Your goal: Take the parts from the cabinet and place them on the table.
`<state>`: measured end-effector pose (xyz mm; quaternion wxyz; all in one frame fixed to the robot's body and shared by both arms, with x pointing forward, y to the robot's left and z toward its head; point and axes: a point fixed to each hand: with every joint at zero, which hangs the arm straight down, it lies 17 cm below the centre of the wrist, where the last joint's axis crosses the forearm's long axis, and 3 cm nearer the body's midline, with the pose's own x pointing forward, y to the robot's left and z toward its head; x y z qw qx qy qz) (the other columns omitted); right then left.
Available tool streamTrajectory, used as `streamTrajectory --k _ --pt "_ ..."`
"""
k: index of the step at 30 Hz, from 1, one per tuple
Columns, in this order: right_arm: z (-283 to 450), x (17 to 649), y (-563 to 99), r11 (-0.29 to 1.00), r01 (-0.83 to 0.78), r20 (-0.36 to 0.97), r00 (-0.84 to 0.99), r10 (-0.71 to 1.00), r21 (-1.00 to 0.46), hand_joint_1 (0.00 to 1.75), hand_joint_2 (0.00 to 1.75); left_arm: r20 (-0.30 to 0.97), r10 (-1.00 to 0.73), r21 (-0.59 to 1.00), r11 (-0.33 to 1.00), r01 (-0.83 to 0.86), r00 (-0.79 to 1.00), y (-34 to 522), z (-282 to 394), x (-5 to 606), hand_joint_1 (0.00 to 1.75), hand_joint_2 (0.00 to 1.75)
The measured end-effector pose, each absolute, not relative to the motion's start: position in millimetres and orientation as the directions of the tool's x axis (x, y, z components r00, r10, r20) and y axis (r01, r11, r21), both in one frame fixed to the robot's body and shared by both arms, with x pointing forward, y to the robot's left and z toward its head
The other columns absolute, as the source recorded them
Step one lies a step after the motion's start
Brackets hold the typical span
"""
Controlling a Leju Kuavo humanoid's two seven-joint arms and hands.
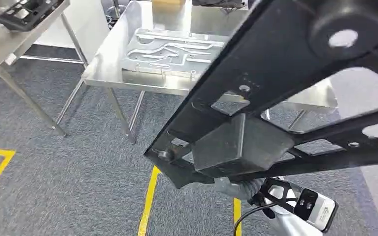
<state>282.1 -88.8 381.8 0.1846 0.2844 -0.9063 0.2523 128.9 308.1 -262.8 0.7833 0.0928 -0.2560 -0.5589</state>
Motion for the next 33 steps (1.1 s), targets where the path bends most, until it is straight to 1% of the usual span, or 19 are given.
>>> streamTrajectory --k 10,23,28,33 --pt "369.3 279.2 -88.8 0.715 -0.605 0.5 -0.766 -0.403 -0.351 1.69 1.75 0.34 -0.914 0.423 0.359 0.832 0.221 299.3 -260.8 128.7 0.0 1.75" --pt "369.8 276.3 -87.2 0.706 -0.612 0.498 -0.764 -0.411 -0.356 1.69 1.75 0.327 -0.917 0.418 0.355 0.836 0.226 308.7 -261.3 126.1 0.0 1.75" --pt "364.3 275.6 -84.3 0.708 -0.593 0.5 -0.777 -0.382 -0.382 1.69 1.75 0.335 -0.914 0.401 0.36 0.843 0.231 306.1 -261.2 128.4 0.0 1.75" --pt "358.7 274.7 -83.0 0.712 -0.582 0.506 -0.783 -0.362 -0.392 1.69 1.75 0.342 -0.91 0.378 0.362 0.852 0.235 303.5 -262.9 117.9 0.0 1.75"
